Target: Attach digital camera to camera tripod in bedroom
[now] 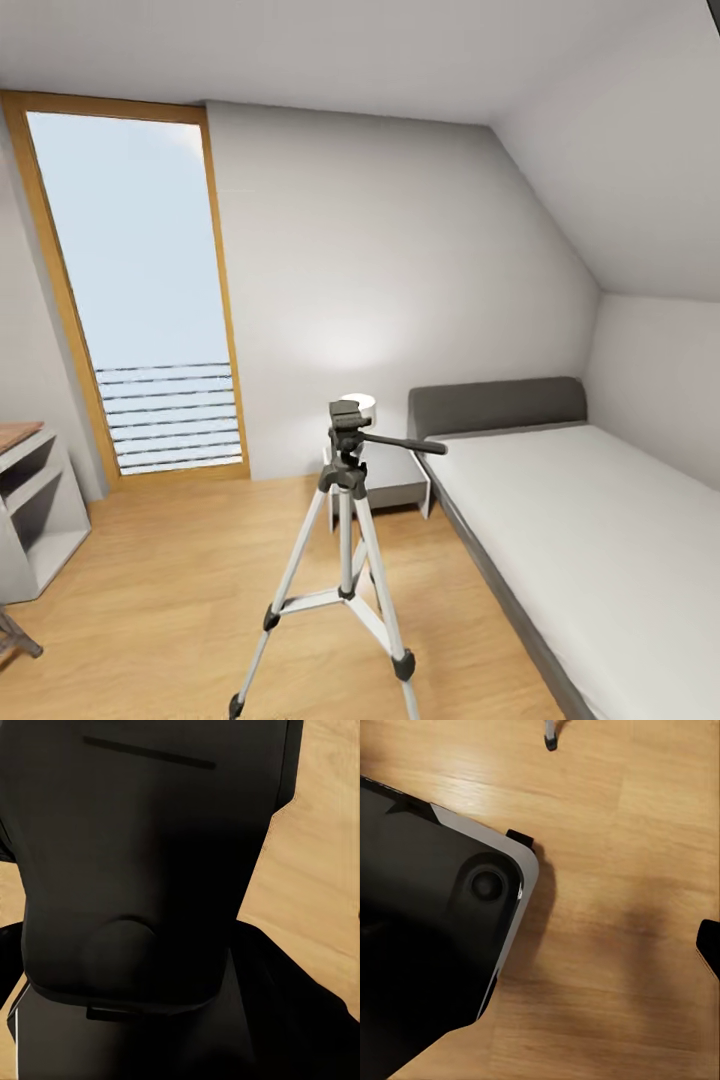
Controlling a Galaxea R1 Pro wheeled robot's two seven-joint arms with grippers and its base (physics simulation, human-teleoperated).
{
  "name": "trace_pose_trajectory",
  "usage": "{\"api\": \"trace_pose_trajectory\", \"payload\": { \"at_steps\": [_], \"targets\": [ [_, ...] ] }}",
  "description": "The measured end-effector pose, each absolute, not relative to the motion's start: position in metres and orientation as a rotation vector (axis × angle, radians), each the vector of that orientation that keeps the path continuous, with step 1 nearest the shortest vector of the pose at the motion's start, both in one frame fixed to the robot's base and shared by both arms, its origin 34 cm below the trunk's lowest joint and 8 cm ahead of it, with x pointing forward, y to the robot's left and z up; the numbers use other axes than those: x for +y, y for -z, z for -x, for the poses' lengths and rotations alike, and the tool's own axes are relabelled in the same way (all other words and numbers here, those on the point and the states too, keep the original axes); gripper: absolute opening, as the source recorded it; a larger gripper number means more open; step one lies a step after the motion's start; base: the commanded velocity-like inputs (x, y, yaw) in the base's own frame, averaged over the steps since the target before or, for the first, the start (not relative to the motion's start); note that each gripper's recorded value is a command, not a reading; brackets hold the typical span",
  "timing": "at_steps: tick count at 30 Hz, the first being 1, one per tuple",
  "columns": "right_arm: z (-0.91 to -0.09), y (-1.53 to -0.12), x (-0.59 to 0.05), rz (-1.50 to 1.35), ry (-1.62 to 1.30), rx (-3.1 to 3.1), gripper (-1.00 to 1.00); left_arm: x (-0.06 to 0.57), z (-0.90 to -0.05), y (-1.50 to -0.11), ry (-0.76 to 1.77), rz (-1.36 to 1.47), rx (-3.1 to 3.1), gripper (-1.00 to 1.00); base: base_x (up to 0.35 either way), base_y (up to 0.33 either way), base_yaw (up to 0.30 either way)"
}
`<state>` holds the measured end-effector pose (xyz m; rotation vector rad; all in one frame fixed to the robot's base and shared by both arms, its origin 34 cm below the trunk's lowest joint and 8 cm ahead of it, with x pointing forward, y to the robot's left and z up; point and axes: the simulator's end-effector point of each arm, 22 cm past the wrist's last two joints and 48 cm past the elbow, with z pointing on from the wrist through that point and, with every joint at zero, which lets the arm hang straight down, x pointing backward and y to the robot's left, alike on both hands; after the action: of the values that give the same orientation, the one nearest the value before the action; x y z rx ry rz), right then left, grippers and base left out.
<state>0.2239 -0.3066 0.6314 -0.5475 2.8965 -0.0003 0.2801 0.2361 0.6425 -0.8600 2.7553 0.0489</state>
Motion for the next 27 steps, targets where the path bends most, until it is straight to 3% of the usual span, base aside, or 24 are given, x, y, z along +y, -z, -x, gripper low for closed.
{"api": "trace_pose_trajectory", "payload": {
  "at_steps": [18,27],
  "targets": [
    [-0.224,-0.6314,-0.3066,0.547,0.0,2.897,1.0,0.2341,-0.2809,-0.6427,-0.044,0.848,2.757,-1.0,0.002,0.0,0.293],
    [-0.2235,-0.6314,-0.3064,0.547,-0.001,2.898,1.0,0.2304,-0.2822,-0.643,-0.031,0.839,2.758,-1.0,0.001,0.0,0.076]
  ]
}}
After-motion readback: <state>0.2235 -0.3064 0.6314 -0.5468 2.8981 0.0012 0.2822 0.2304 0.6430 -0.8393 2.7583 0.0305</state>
